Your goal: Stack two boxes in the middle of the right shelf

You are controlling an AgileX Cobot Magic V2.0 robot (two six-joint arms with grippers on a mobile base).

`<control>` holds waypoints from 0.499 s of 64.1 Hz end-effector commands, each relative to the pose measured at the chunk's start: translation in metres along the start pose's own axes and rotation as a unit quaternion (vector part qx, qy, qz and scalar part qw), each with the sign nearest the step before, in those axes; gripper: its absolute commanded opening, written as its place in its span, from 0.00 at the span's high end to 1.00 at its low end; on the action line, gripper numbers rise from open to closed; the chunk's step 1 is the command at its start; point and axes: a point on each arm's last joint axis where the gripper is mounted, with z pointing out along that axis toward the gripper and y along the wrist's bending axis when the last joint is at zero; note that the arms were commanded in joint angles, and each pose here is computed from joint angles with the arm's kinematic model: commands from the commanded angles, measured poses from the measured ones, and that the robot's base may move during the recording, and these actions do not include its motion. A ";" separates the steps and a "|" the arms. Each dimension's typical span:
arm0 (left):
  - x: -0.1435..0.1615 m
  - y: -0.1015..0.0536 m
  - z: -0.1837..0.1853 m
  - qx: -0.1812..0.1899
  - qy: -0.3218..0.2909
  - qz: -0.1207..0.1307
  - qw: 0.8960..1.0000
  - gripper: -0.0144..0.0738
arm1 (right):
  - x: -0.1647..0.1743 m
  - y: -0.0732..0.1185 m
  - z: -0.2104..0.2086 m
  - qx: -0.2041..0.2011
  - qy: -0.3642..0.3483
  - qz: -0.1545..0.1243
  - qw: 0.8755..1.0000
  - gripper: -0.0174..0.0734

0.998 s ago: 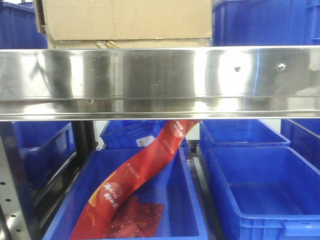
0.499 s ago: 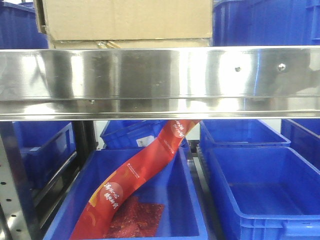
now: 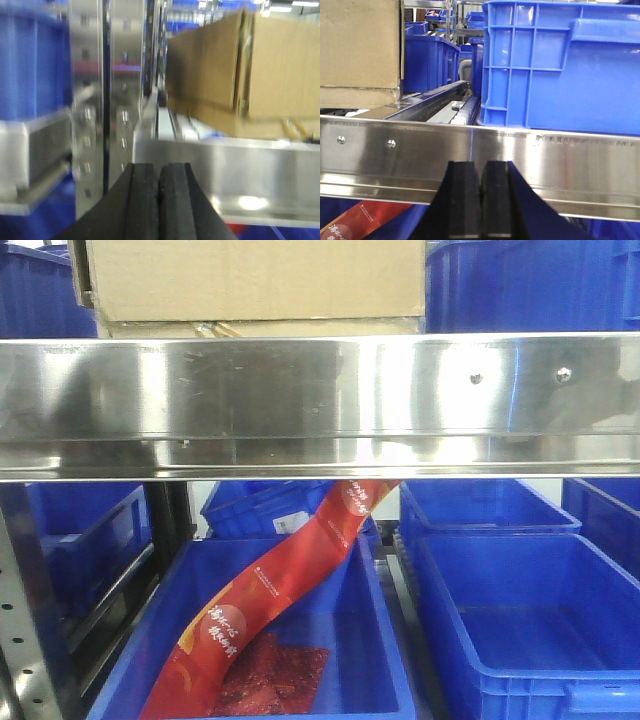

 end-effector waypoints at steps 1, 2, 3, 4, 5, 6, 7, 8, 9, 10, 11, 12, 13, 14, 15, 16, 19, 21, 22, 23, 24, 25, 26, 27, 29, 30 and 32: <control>0.005 0.000 0.000 0.004 -0.007 -0.009 1.000 0.94 | -0.003 0.000 0.000 0.003 -0.015 0.003 1.000 0.99; 0.004 0.000 0.000 0.006 -0.012 -0.009 1.000 0.94 | -0.003 0.000 0.000 0.003 -0.015 0.003 1.000 0.99; 0.004 -0.001 0.000 0.009 -0.015 -0.009 1.000 0.94 | -0.003 0.000 0.000 0.003 -0.015 0.003 1.000 0.99; 0.005 -0.001 0.000 0.011 -0.008 -0.009 1.000 0.94 | -0.003 0.000 0.000 0.003 -0.015 0.003 1.000 0.99; 0.006 -0.001 0.000 0.012 -0.002 -0.009 1.000 0.94 | -0.003 0.000 0.000 0.003 -0.015 0.003 1.000 0.99; 0.006 -0.001 0.000 0.015 -0.001 -0.008 1.000 0.94 | -0.003 0.000 0.000 0.003 -0.015 0.003 1.000 0.99; 0.006 -0.002 0.000 0.018 -0.001 -0.008 1.000 0.94 | -0.003 0.000 0.000 0.003 -0.015 0.003 1.000 0.99; 0.006 -0.002 0.000 0.020 -0.001 -0.008 1.000 0.94 | -0.003 0.000 0.000 0.003 -0.015 0.003 1.000 0.99; 0.006 -0.002 0.000 0.022 0.000 -0.008 1.000 0.94 | -0.003 0.000 0.000 0.003 -0.015 0.003 1.000 0.99; 0.006 -0.002 0.000 0.023 0.000 -0.008 1.000 0.94 | -0.003 0.000 0.000 0.003 -0.015 0.003 1.000 0.99; 0.006 -0.003 0.000 0.026 0.000 -0.008 1.000 0.94 | -0.003 0.000 0.000 0.003 -0.015 0.003 1.000 0.99; 0.006 -0.003 0.000 0.027 -0.001 -0.008 1.000 0.94 | -0.003 0.000 0.000 0.003 -0.015 0.003 1.000 0.99; 0.006 -0.003 0.000 0.028 -0.001 -0.009 1.000 0.94 | -0.003 0.000 0.000 0.003 -0.015 0.003 1.000 0.99; 0.006 -0.003 0.000 0.028 -0.001 -0.009 1.000 0.94 | -0.003 0.000 0.000 0.003 -0.015 0.003 1.000 0.99; 0.006 -0.003 0.000 0.029 -0.002 -0.009 1.000 0.94 | -0.003 0.000 0.000 0.003 -0.015 0.003 1.000 0.99; 0.006 -0.003 0.000 0.029 -0.002 -0.009 1.000 0.94 | -0.003 0.000 0.000 0.003 -0.015 0.003 1.000 0.99; 0.006 -0.003 0.000 0.029 -0.002 -0.009 1.000 0.94 | -0.003 0.000 0.000 0.003 -0.015 0.003 1.000 0.99; 0.006 -0.003 0.000 0.029 -0.002 -0.009 1.000 0.94 | -0.003 0.000 0.000 0.003 -0.015 0.003 1.000 0.99; 0.006 -0.003 0.000 0.029 -0.002 -0.009 1.000 0.94 | -0.003 0.000 0.000 0.003 -0.015 0.003 1.000 0.99; 0.006 -0.003 0.000 0.029 -0.002 -0.009 1.000 0.94 | -0.003 0.000 0.000 0.003 -0.015 0.003 1.000 0.99; 0.006 -0.003 0.000 0.029 -0.002 -0.009 1.000 0.94 | -0.003 0.000 0.000 0.003 -0.015 0.003 1.000 0.99; 0.006 -0.003 0.000 0.028 -0.002 -0.009 1.000 0.94 | -0.003 0.000 0.000 0.003 -0.015 0.003 1.000 0.99; 0.006 -0.003 0.000 0.028 -0.002 -0.009 1.000 0.94 | -0.003 0.000 0.000 0.003 -0.015 0.003 1.000 0.99; 0.006 -0.003 0.000 0.028 -0.002 -0.009 1.000 0.94 | -0.003 0.000 0.000 0.003 -0.015 0.003 1.000 0.99; 0.006 -0.003 0.000 0.028 -0.002 -0.009 1.000 0.94 | -0.003 0.000 0.000 0.003 -0.015 0.003 1.000 0.99; 0.006 -0.003 0.000 0.028 -0.002 -0.009 1.000 0.94 | -0.003 0.000 0.000 0.003 -0.015 0.003 1.000 0.99; 0.006 -0.003 0.000 0.028 -0.002 -0.009 1.000 0.94 | -0.003 0.000 0.000 0.003 -0.015 0.003 1.000 0.99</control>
